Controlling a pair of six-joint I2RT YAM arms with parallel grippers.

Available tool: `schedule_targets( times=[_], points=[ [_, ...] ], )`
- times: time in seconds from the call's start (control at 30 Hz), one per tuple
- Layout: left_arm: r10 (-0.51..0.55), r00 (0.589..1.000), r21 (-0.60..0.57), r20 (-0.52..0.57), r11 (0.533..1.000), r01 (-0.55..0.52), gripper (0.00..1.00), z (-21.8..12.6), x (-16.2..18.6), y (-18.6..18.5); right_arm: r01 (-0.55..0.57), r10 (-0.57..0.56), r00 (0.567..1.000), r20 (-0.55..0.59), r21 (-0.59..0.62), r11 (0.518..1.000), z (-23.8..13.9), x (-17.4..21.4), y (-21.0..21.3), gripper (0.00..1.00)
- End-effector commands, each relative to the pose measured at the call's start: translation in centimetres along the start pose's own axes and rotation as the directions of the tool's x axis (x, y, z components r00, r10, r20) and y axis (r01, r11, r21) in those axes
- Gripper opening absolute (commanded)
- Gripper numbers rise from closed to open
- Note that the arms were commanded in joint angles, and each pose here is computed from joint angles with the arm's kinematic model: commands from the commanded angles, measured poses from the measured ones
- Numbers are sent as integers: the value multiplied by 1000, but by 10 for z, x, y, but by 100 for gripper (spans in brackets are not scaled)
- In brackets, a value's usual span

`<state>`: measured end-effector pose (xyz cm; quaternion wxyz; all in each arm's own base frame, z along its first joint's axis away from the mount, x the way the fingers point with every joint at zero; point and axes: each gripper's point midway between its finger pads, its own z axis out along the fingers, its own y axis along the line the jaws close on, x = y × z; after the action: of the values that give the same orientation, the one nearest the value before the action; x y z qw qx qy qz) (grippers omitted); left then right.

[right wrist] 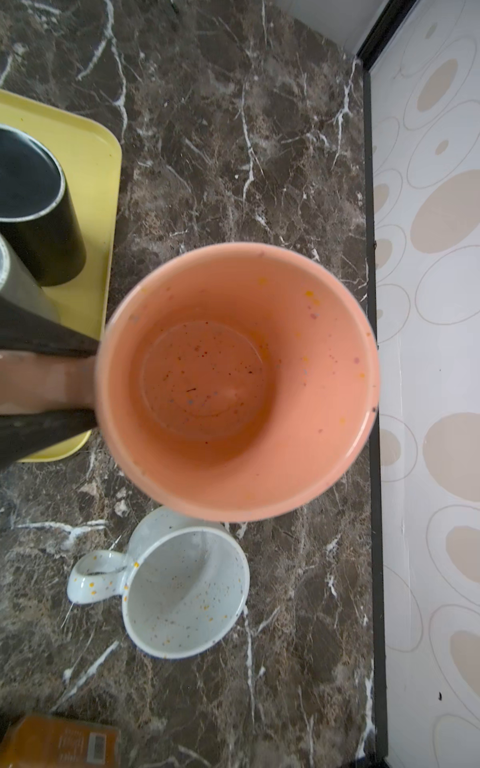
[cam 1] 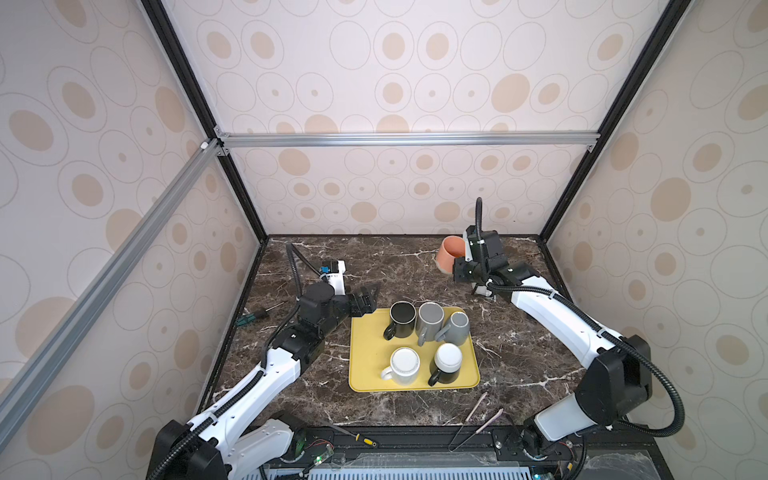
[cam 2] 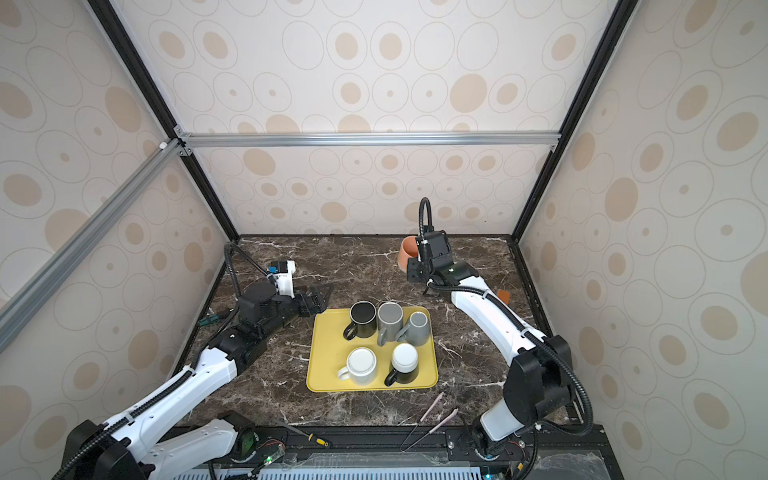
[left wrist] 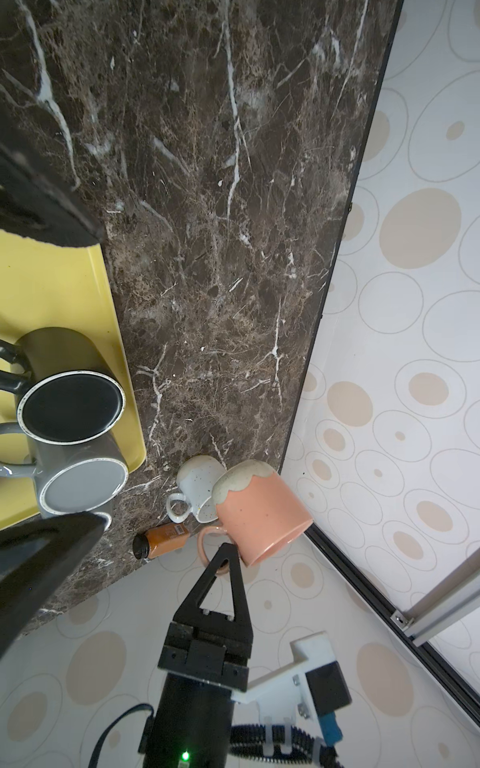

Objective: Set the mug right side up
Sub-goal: 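Lower the pink mug upright beside the white speckled mug with the right gripper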

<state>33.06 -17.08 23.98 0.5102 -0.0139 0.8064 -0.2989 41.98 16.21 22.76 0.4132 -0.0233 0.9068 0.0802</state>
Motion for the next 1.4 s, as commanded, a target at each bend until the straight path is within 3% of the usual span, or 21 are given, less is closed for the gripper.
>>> schedule_targets(
  times=[0.0,0.5,1.37],
  points=[
    [-6,1000,18,17,1000,5,100,2,-4,-1,14,-19,993,114,45,999,7,-27,-6,0],
    [-8,1000,7,15,1000,8,100,-3,0,2,22,-23,1000,7,122,992,64,16,-31,0],
    [-18,1000,18,-15,1000,19,100,-2,15,6,37,-29,999,-43,192,981,96,50,-52,0]
  ],
)
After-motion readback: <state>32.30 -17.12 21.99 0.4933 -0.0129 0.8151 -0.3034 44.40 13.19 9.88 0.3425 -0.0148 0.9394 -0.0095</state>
